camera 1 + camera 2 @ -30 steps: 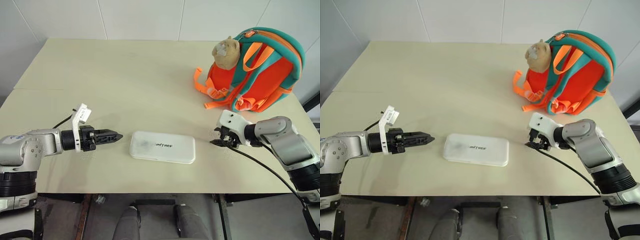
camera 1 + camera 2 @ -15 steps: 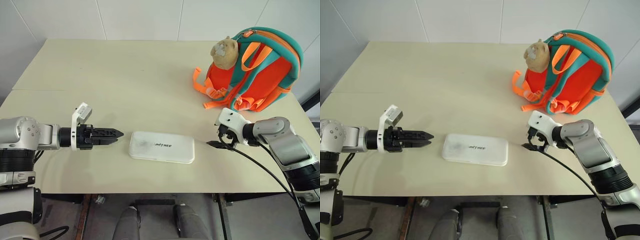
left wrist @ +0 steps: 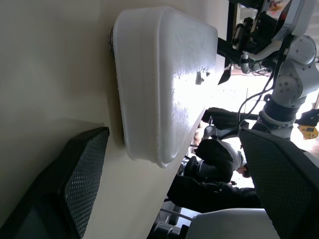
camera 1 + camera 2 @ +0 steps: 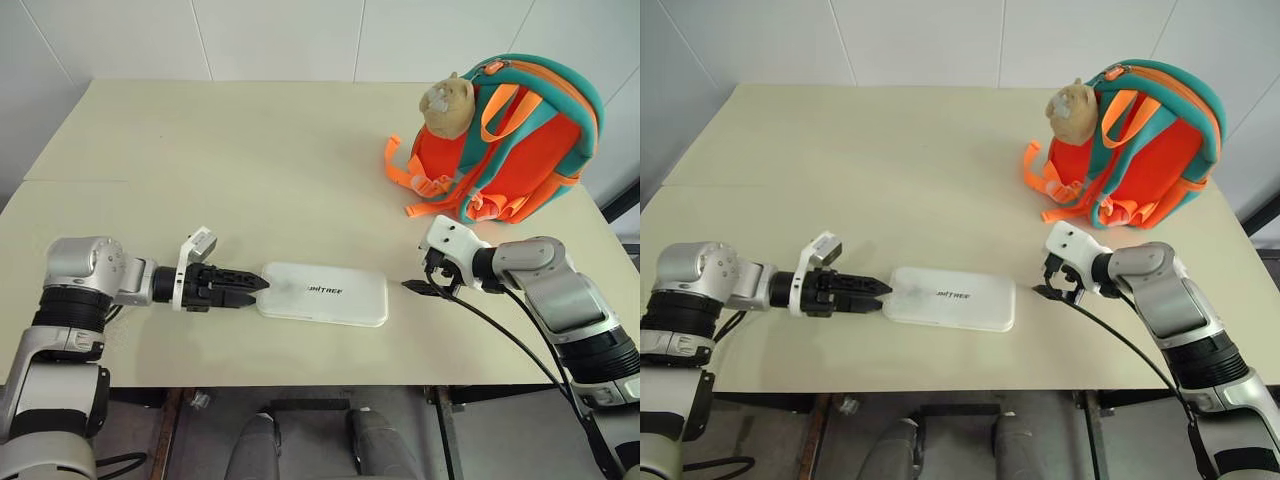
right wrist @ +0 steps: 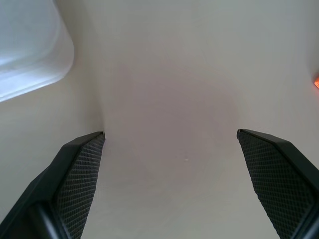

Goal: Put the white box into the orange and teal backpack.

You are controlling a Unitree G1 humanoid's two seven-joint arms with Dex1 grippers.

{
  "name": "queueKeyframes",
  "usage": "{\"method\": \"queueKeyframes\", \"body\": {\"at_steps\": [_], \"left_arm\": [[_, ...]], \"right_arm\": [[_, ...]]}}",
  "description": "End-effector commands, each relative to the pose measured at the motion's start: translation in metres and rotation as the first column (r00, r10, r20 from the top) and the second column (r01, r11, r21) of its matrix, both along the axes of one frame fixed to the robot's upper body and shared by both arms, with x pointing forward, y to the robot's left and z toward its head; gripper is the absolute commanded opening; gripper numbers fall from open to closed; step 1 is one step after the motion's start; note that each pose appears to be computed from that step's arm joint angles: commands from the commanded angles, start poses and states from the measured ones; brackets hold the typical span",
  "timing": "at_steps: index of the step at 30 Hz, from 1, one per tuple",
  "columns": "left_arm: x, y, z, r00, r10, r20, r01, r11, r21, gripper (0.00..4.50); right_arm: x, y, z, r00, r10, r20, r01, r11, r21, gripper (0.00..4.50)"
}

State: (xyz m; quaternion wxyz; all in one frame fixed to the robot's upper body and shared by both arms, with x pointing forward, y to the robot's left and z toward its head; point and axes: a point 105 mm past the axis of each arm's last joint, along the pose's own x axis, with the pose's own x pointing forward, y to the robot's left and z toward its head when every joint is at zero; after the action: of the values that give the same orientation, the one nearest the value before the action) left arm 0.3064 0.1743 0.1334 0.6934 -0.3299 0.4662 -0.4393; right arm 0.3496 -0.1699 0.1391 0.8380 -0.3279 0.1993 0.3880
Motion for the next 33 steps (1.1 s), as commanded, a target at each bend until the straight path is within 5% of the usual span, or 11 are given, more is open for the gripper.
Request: {"method": "queueKeyframes", "body": {"at_steps": [1, 14, 26, 33], "left_arm": [[0.01, -0.002, -0.005, 0.999, 0.002, 0.033, -0.003, 0.999, 0.042, 4.46], [0.028, -0.01, -0.013, 0.997, -0.033, 0.069, 0.029, 0.998, 0.055, 4.46], [0.021, -0.03, -0.021, 0.988, -0.145, 0.053, 0.142, 0.989, 0.049, 4.46], [0.016, -0.045, -0.019, 0.987, -0.142, 0.072, 0.144, 0.989, -0.021, 2.31]], "right_arm": [[-0.004, 0.01, -0.003, 1.0, 0.031, -0.002, -0.031, 1.0, 0.001, 4.5], [-0.004, 0.015, -0.004, 0.999, 0.049, 0.001, -0.049, 0.999, 0.009, 4.5], [-0.001, 0.028, -0.002, 0.998, 0.059, 0.022, -0.06, 0.998, 0.034, 4.5], [-0.001, 0.032, -0.002, 0.998, 0.059, 0.023, -0.06, 0.997, 0.049, 4.5]]}}
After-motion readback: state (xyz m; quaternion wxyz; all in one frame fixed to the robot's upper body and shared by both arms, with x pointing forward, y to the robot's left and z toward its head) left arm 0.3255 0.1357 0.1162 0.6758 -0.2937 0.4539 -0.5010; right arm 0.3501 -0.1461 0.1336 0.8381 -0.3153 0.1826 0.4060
